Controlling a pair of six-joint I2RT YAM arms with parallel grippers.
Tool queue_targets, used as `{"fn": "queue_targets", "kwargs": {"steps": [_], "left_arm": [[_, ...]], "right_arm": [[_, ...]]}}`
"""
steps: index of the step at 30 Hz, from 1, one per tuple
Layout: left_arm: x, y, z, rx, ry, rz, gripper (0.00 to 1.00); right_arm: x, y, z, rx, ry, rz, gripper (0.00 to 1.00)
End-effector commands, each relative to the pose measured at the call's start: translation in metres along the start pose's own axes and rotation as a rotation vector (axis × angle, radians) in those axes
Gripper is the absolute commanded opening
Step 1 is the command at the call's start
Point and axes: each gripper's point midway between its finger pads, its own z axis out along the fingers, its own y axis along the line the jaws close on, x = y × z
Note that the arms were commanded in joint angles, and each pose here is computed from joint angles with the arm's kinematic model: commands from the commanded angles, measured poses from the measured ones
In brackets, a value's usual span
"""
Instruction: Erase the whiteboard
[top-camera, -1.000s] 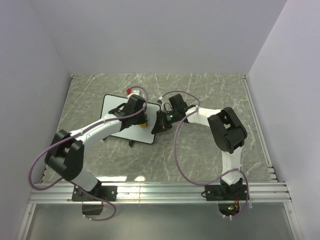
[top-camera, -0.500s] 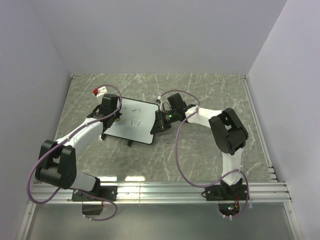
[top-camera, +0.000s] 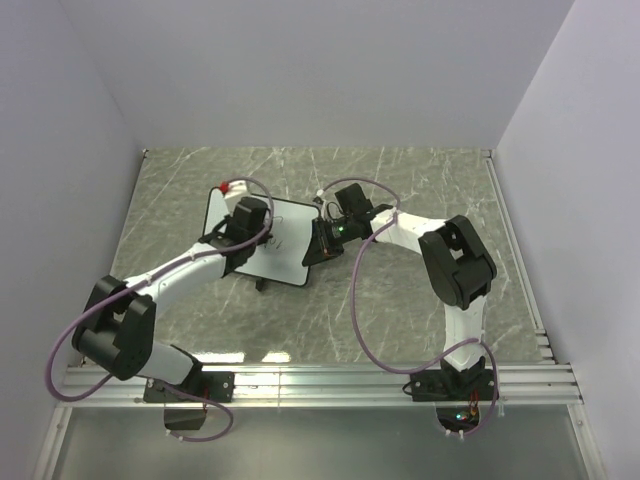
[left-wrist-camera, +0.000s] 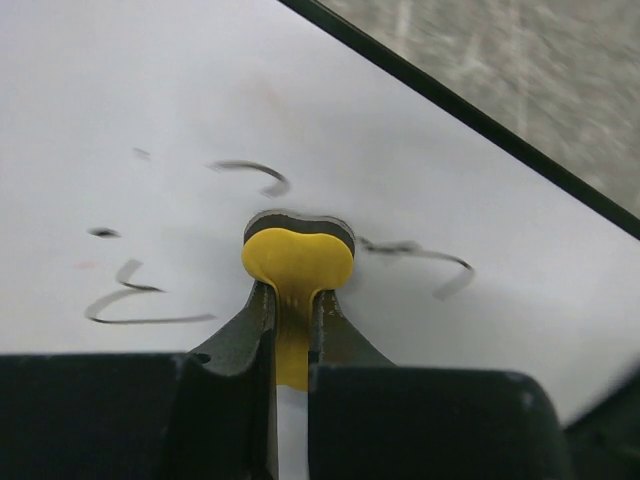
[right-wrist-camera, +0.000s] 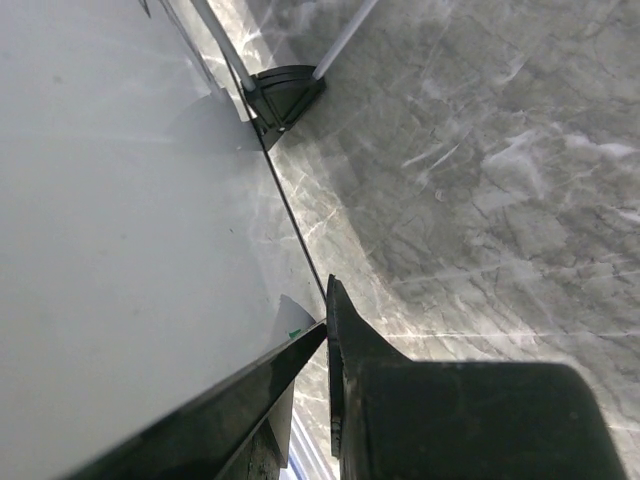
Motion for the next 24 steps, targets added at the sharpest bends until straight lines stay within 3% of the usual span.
{"fn": "queue_targets", "kwargs": {"steps": [1, 13, 24], "left_arm": [[0.069, -0.046, -0.003, 0.18, 0.204, -0.003, 0.0], [0.113, -0.063, -0.008, 0.229, 0.261, 0.121, 0.0], [0.106, -0.01, 0.003, 0.046, 0.21, 0.109, 0.0]], "right_arm": [[0.021, 0.022, 0.005, -0.058, 0.097, 0.107, 0.0], [-0.001, 0.044, 0.005, -0.112, 0.056, 0.127, 0.0], [-0.013, 0.065, -0.002, -0.134, 0.048, 0.132, 0.0]]}}
